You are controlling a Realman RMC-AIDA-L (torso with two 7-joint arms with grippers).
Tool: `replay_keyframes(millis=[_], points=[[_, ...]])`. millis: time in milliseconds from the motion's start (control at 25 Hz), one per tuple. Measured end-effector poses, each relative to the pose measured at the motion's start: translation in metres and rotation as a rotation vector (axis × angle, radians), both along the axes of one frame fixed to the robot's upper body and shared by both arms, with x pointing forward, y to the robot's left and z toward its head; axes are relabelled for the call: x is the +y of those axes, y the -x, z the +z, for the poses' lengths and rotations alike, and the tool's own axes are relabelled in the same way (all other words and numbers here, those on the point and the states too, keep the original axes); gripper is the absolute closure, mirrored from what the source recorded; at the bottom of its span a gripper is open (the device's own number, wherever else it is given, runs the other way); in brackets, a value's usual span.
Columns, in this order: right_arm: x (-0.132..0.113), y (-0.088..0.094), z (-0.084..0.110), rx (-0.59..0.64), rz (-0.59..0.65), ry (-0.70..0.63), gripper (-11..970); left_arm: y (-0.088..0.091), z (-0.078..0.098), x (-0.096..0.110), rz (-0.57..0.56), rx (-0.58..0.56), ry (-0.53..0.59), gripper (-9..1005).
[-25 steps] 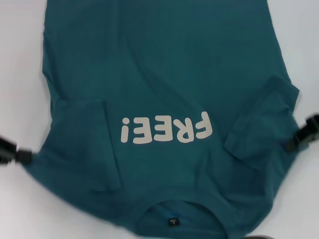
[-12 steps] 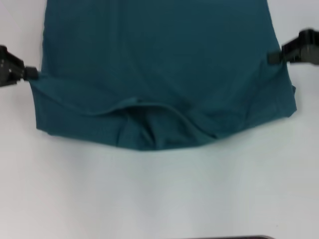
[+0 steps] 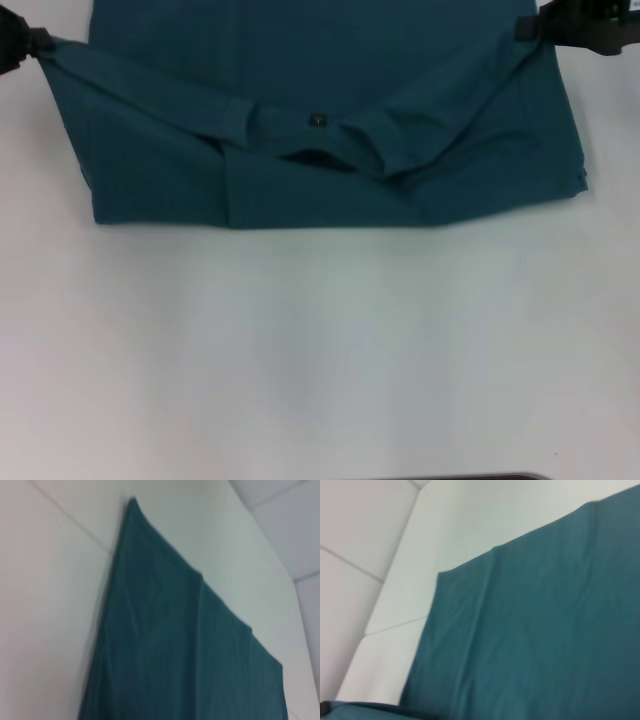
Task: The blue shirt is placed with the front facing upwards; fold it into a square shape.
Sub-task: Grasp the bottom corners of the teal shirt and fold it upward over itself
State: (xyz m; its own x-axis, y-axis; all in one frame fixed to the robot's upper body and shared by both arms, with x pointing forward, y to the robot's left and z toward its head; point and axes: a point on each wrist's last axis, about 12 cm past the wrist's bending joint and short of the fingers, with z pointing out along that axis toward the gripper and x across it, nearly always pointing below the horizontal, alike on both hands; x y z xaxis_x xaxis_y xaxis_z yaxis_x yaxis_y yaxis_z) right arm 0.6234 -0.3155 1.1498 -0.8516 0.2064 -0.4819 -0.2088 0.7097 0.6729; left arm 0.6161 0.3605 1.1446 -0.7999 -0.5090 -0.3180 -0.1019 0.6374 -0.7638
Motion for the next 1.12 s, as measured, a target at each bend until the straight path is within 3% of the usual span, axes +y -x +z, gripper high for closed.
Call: replay_keyframes(millis=[240,640,1120], points=[[0.011,-0.016,-0.008,-0.045,-0.035,0.124,940,-0.014,0.001,-0.005,0.034,-0.032,-0.052,996],[0.019,-0.038,0.001,-0.144,-0.062,0.256,939,-0.036,0.011,-0.015,0.056,-0.115,-0.13,995],[0.028,-0.055,0.004,-0.218,-0.099,0.363,939,-0.057,0.005,-0.041,0.047,-0.162,-0.206,994]])
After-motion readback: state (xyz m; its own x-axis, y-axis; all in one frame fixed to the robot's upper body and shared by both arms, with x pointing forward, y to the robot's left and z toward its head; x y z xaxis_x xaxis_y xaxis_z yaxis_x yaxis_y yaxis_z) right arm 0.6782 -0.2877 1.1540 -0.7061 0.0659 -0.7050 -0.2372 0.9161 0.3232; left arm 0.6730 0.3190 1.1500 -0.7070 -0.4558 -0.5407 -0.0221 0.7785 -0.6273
